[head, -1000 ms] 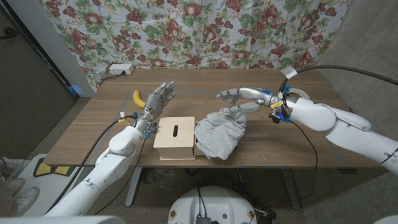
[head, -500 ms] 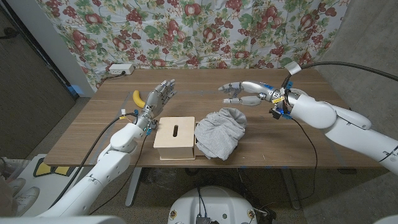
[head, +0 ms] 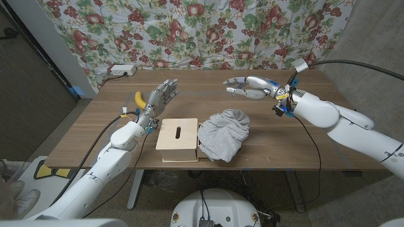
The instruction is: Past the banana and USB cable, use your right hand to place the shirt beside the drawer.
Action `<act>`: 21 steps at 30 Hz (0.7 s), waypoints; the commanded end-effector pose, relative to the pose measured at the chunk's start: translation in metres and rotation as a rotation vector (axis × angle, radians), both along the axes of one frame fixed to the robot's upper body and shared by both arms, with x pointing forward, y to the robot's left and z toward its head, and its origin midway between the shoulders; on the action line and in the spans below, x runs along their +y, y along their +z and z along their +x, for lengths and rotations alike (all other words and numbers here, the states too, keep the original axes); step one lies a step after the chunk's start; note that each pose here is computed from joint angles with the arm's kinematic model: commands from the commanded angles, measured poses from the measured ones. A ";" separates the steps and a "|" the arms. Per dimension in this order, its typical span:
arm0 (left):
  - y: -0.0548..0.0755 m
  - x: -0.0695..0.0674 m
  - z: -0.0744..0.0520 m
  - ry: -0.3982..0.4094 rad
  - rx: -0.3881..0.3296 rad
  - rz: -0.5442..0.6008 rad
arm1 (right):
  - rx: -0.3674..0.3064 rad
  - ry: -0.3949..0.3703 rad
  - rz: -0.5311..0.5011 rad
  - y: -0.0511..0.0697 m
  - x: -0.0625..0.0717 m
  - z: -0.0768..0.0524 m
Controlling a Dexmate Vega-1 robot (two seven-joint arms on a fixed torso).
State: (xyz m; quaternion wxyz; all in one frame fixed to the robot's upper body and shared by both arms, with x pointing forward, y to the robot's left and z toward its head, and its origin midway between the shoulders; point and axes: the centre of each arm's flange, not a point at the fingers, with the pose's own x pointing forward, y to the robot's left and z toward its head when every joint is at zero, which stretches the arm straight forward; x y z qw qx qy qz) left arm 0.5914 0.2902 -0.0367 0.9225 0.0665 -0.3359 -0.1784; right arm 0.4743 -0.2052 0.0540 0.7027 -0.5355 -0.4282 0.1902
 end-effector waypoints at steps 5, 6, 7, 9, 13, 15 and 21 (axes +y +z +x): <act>0.009 0.012 0.004 -0.038 0.018 0.030 | -0.002 -0.011 0.049 0.010 0.011 0.003; 0.009 0.012 0.006 -0.041 0.020 0.035 | -0.001 -0.014 0.053 0.011 0.011 0.004; 0.010 0.012 0.006 -0.043 0.023 0.039 | 0.000 -0.017 0.054 0.011 0.011 0.005; 0.009 0.014 0.009 -0.045 0.029 0.045 | -0.001 -0.020 0.058 0.011 0.011 0.006; 0.009 0.014 0.012 -0.052 0.041 0.049 | -0.001 -0.030 0.053 0.012 0.012 0.006; 0.008 0.013 0.015 -0.060 0.051 0.049 | 0.002 -0.033 0.056 0.013 0.012 0.005; 0.011 0.008 0.022 -0.065 0.051 0.050 | 0.018 -0.039 0.045 0.015 0.009 0.008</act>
